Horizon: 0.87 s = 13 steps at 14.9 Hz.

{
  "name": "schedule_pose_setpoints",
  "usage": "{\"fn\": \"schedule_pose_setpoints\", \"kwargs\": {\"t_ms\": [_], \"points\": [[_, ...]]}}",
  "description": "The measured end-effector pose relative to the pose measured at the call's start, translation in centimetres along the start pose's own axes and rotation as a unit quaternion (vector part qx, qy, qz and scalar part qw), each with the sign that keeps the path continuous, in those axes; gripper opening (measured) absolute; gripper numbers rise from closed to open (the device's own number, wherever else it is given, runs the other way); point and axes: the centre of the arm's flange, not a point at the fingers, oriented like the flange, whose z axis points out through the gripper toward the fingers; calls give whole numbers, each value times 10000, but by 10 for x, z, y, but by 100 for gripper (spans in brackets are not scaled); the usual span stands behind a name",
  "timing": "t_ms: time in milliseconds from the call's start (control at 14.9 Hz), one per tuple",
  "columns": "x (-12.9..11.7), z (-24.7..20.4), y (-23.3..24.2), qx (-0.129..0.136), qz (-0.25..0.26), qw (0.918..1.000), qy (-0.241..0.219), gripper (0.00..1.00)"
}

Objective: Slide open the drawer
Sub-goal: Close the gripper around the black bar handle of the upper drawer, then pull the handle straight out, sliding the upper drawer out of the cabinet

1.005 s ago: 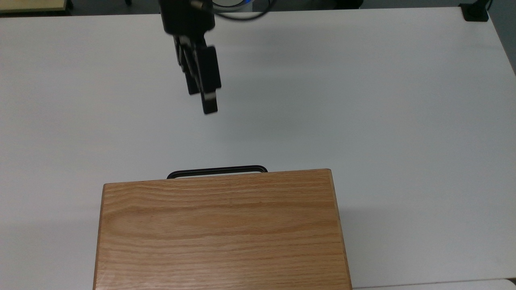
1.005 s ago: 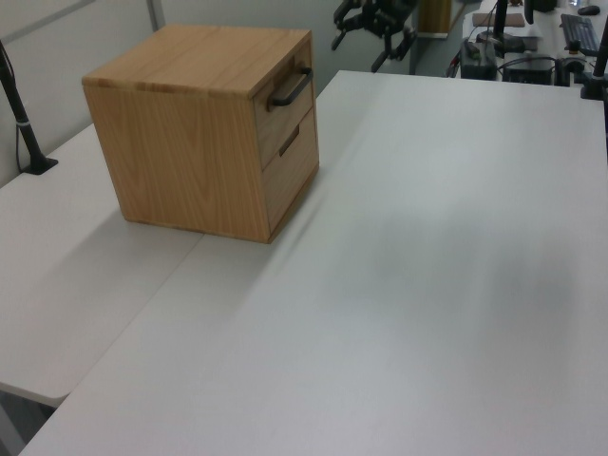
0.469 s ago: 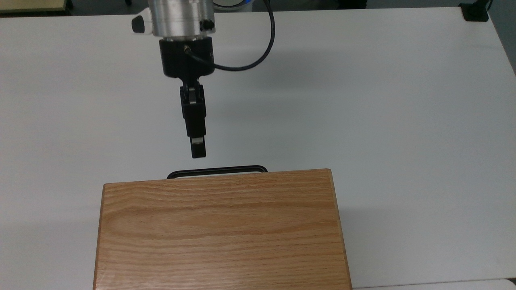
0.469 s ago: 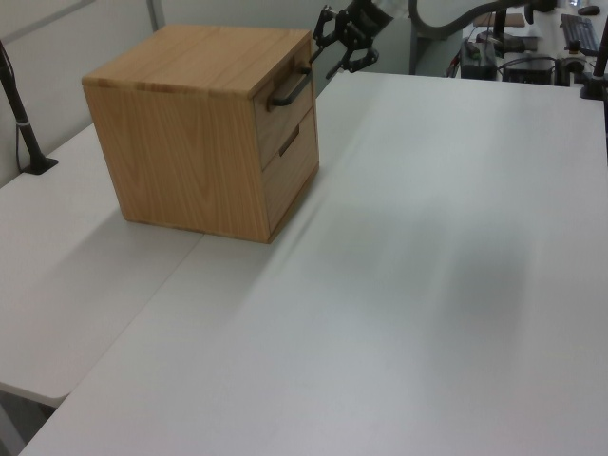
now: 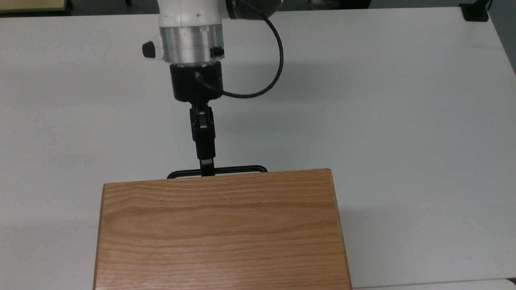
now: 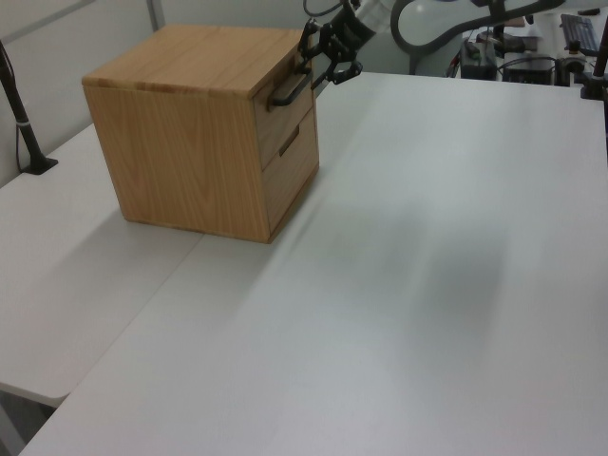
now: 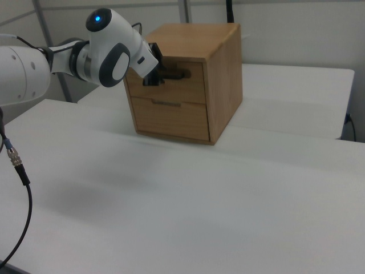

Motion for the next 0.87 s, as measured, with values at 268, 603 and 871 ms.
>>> {"fn": "schedule_pose_setpoints", "kwargs": {"t_ms": [268,603,871], "points": [[-9,20,7,44,-32,10000,-6,39],[-7,20,4,111,115,9999,-3,15],[-7,3,14,-122,61,9998,-123,15]]}}
